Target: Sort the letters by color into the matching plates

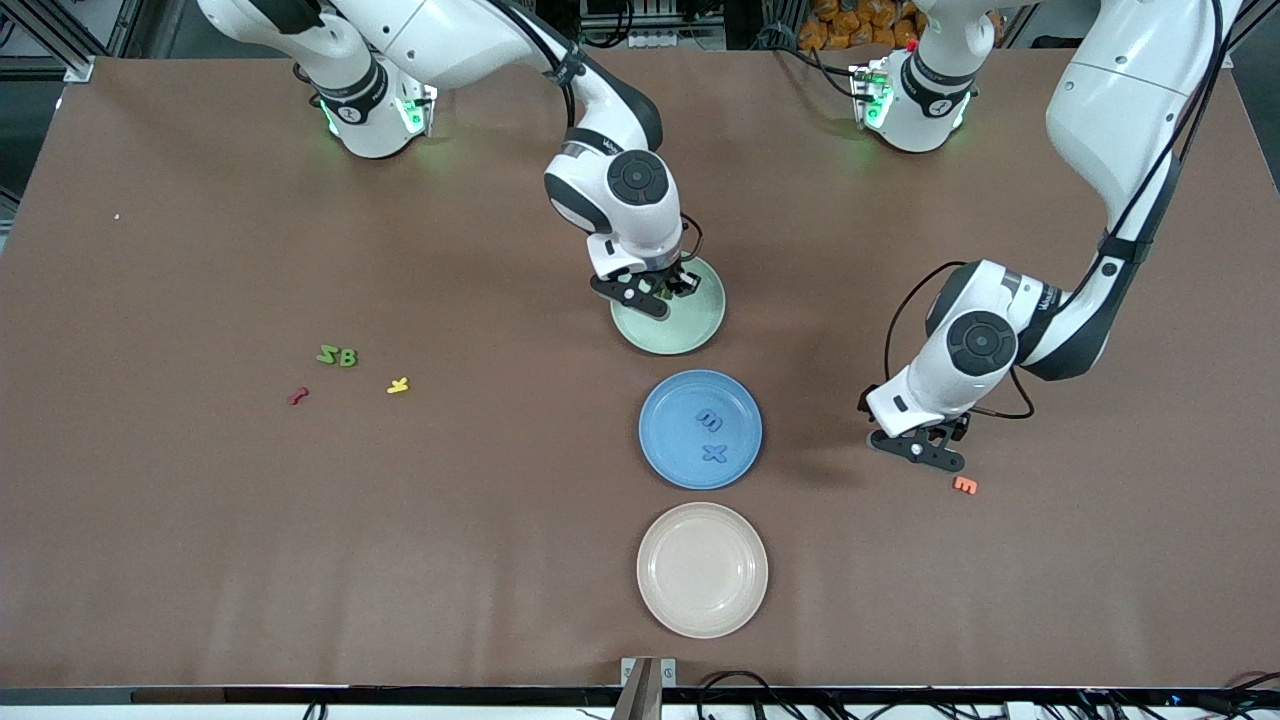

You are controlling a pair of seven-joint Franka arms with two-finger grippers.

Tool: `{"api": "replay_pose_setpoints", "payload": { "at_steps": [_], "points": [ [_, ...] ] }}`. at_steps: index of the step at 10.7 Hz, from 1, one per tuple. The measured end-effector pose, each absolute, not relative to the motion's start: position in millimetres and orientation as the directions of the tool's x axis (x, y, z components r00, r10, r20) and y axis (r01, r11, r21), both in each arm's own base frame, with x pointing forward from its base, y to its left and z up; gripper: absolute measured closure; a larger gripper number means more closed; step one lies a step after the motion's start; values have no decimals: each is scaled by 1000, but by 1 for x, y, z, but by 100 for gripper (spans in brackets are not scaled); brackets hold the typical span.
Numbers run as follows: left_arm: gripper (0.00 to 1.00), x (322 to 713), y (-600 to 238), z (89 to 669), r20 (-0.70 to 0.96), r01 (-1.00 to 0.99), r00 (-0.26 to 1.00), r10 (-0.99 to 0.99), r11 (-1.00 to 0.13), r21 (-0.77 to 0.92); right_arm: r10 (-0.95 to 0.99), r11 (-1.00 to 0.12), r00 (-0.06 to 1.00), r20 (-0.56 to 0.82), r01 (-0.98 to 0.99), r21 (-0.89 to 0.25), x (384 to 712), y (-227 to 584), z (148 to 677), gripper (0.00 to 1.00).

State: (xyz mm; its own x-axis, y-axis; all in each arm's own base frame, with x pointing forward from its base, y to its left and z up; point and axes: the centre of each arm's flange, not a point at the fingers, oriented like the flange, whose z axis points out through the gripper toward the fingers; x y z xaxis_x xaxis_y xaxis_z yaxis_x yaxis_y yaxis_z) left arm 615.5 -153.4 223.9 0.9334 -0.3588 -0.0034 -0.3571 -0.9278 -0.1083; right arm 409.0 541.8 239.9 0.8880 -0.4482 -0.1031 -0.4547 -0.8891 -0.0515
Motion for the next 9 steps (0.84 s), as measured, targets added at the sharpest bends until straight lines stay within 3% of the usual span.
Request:
{"api": "replay_pose_setpoints", "payload": {
  "at_steps": [6, 9],
  "points": [
    [0, 611, -152, 256, 26, -390, 917, -397, -911, -136, -434, -899, 895, -101, -438, -19, 405, 540, 221, 72],
    [0, 618, -139, 277, 57, -424, 900, -433, -897, -122, -434, -899, 895, -101, -438, -17, 405, 540, 220, 33]
  ]
}}
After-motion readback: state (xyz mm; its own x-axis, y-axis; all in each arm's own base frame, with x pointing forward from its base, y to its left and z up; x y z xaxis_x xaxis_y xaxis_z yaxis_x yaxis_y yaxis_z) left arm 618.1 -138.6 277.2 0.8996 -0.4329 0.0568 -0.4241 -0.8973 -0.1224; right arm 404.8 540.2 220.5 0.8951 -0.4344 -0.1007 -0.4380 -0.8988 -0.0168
